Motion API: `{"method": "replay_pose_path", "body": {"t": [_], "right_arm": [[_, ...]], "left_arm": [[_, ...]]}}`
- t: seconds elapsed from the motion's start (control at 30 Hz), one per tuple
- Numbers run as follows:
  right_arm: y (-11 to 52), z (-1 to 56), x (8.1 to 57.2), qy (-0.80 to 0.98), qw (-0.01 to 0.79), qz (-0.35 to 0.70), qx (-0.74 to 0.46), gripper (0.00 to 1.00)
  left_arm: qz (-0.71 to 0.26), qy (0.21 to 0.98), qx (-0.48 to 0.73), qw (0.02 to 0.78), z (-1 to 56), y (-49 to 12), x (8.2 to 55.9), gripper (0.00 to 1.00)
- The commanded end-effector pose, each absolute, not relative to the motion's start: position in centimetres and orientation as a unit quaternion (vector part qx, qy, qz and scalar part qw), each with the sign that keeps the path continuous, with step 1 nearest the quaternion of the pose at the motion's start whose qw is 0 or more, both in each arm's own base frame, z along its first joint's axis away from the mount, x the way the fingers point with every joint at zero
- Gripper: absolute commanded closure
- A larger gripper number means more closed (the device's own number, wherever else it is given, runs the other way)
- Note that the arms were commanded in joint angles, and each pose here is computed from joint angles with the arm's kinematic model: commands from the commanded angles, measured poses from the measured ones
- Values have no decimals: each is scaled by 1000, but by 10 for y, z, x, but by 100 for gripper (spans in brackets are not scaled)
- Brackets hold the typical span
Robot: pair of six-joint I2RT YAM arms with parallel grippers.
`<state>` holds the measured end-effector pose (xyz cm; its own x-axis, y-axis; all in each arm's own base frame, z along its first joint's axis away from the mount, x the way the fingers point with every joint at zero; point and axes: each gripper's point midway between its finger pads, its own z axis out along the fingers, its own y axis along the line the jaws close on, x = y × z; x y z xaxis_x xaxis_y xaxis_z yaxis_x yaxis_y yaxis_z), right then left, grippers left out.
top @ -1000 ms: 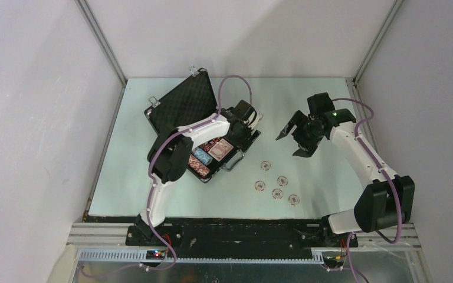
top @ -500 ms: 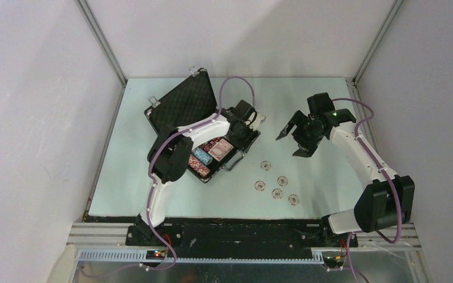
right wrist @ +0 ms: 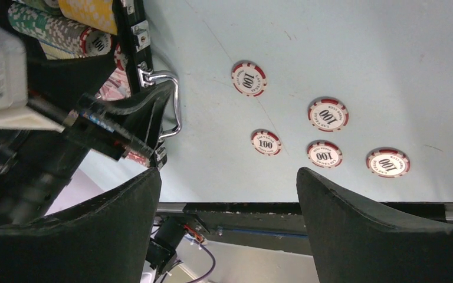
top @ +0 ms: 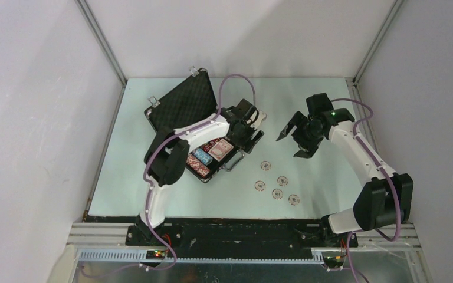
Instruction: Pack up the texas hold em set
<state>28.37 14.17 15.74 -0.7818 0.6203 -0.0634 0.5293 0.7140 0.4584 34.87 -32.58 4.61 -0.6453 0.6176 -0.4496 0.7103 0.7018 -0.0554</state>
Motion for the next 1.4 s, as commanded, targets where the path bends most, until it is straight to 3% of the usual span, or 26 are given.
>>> {"method": "replay_pose_path", "body": {"t": [0.0, 0.3, 0.53, 0.97, 1.37], "right_arm": [[139, 151, 282, 926, 109, 191, 307, 12], [146, 124, 282, 946, 108, 127, 279, 10], [165, 94, 283, 968, 53, 43, 243, 9], [206, 34, 287, 977, -7, 47, 209, 18], [202, 10, 300, 975, -20, 33, 218, 27]], "left_arm": [[-105, 892, 355, 261, 100, -326, 351, 15], [-106, 895, 303, 311, 160, -297, 332, 12], [-118, 893, 214, 378, 194, -251, 312, 4], [-134, 872, 143, 449, 203, -191, 284, 0], [-135, 874, 140, 445, 195, -186, 283, 0]]}}
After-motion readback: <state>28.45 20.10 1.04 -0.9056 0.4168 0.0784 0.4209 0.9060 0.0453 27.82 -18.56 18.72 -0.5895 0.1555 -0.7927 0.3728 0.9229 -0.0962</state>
